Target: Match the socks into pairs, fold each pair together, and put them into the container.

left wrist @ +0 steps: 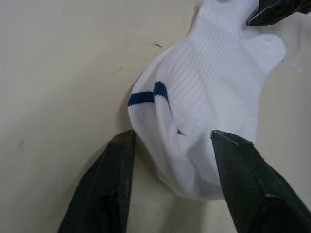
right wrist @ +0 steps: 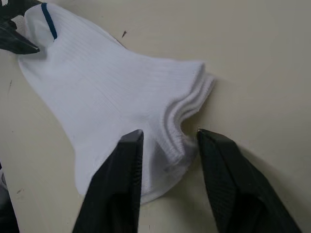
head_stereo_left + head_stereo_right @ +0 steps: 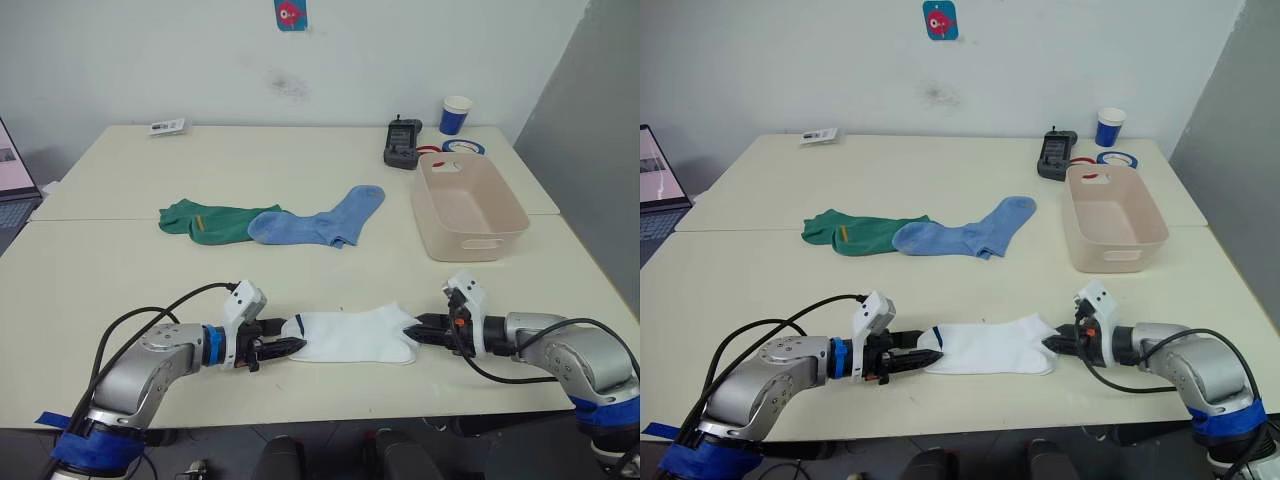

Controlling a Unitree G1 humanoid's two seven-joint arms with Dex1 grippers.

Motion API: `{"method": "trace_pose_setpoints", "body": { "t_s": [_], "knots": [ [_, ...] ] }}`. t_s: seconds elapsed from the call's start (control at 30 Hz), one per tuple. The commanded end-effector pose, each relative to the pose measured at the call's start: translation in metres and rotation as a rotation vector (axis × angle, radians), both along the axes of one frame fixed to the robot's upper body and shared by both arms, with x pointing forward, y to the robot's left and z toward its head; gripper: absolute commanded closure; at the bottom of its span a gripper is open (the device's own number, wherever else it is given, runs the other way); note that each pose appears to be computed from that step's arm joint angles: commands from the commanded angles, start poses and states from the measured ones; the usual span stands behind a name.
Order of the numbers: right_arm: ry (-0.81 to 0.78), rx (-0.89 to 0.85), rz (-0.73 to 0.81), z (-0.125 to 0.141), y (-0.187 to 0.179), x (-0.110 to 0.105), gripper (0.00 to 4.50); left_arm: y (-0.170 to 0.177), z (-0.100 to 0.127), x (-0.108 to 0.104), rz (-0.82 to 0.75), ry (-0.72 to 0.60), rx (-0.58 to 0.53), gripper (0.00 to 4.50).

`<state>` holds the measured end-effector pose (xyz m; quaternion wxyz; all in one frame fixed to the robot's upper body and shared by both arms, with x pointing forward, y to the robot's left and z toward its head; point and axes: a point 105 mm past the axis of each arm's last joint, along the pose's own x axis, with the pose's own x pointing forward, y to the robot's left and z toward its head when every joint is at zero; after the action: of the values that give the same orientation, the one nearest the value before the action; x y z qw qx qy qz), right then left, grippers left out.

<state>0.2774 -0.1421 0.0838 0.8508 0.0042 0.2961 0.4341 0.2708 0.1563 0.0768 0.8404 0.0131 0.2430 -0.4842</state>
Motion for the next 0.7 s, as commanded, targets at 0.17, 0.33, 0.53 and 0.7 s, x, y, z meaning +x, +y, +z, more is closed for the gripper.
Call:
{"method": "trace_pose_setpoints", "body": {
  "t_s": [0.17, 0.33, 0.53, 0.7],
  "knots": [
    [0.025, 0.15, -0.109, 0.027, -0.015, 0.0, 0.92, 0.03, 0.046, 0.018, 0.024, -0.128, -0.024, 1.5],
    [0.061, 0.18, -0.152, 0.03, -0.021, -0.001, 0.89, 0.016, 0.066, 0.009, -0.131, -0.222, -0.013, 2.4],
    [0.091, 0.16, -0.127, 0.029, -0.016, -0.003, 0.89, -0.011, 0.05, -0.006, -0.355, -0.322, 0.101, 4.39],
    [0.105, 0.148, -0.105, 0.026, -0.011, -0.004, 0.89, -0.03, 0.033, -0.004, -0.409, -0.339, 0.118, 4.45]
  ]
}}
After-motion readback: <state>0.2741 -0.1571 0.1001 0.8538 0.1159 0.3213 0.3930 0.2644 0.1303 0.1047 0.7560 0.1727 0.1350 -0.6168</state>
